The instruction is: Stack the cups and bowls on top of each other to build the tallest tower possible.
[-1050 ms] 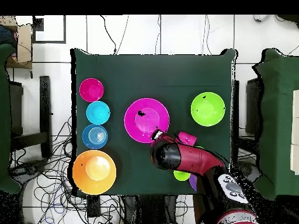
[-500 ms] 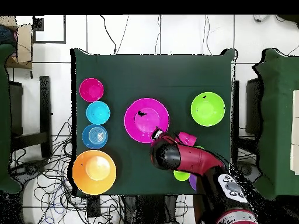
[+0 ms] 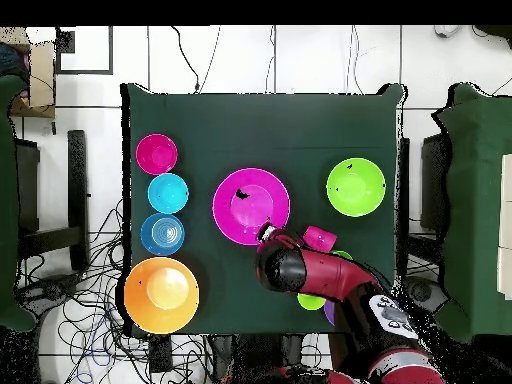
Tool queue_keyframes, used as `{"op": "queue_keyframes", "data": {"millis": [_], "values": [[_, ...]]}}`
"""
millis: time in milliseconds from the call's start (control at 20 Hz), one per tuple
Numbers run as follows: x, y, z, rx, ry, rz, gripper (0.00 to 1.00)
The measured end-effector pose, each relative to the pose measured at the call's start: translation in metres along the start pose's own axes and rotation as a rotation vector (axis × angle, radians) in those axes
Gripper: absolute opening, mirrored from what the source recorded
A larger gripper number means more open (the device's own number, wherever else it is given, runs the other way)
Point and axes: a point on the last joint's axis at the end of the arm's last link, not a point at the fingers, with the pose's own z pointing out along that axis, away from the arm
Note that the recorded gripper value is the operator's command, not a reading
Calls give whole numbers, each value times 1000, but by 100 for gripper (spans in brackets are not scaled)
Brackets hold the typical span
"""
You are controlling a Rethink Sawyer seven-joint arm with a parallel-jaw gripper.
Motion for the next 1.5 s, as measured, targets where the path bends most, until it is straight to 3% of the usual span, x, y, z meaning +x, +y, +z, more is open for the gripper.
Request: {"op": "queue_keyframes", "data": {"millis": [700,1500], "values": [[16,-4,19,-1,22,0,100],[17,-3,24,-15,-7,-7,100]]}}
